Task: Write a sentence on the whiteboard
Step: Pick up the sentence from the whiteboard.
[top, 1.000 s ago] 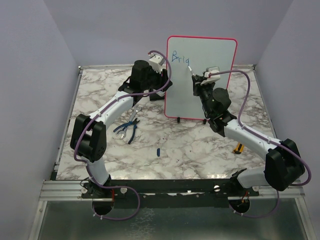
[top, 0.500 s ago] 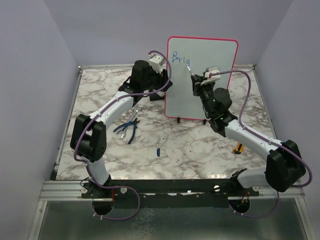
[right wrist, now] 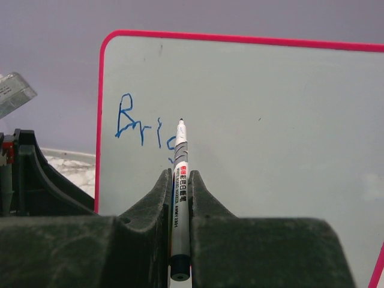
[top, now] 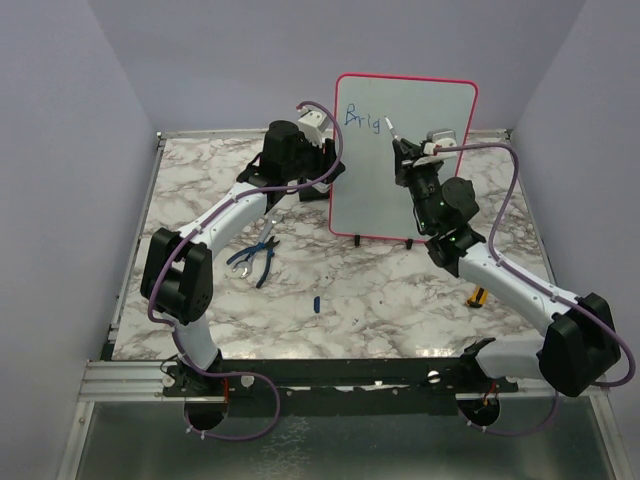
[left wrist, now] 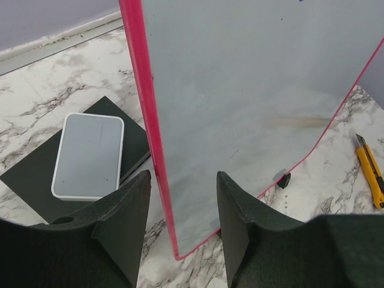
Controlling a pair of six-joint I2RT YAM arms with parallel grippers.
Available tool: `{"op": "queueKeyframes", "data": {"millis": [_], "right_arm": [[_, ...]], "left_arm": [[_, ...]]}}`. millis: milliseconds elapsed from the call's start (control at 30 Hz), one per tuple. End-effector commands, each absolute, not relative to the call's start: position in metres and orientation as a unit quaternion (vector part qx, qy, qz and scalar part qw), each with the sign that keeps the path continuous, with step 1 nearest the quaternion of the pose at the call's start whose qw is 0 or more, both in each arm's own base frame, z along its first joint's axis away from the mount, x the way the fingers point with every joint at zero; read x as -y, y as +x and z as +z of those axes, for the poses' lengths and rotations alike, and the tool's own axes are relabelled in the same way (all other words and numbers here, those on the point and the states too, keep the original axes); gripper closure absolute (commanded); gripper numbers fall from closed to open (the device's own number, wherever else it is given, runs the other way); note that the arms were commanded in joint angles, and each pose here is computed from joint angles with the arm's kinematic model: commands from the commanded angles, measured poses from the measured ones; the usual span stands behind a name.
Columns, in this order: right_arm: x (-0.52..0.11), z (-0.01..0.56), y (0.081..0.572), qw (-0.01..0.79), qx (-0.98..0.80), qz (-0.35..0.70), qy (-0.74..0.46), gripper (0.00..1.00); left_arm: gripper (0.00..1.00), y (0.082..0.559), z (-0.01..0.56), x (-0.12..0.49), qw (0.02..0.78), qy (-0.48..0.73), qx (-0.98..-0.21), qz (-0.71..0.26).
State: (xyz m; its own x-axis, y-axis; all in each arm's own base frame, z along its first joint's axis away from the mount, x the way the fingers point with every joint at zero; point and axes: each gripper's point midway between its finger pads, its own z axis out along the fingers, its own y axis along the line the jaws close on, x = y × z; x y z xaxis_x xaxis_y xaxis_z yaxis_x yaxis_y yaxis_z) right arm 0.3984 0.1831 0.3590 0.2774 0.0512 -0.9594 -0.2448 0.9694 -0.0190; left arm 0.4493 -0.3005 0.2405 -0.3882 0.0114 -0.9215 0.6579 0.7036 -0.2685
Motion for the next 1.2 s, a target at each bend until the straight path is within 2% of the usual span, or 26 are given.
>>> {"op": "queueKeyframes", "data": {"millis": [0,767,1167], "right_arm": [[-0.178,0.380,0.406,0.811,-0.577,0.071,-0.072,0.99],[-0.176,0.373,0.426,0.807,-0.585,0.044,-0.068,0.99],[-0.174,0.346,0.423,0.790,-0.608,0.051,-0.066,0.99]], "left_arm": [[0.51,0.444,0.260,0.301,0.522,0.222,-0.757,-0.325],[0.51,0.444,0.262,0.300,0.523,0.224,-0.756,-0.324],[0.51,0.444,0.262,0.300,0.524,0.224,-0.755,-0.324]]}}
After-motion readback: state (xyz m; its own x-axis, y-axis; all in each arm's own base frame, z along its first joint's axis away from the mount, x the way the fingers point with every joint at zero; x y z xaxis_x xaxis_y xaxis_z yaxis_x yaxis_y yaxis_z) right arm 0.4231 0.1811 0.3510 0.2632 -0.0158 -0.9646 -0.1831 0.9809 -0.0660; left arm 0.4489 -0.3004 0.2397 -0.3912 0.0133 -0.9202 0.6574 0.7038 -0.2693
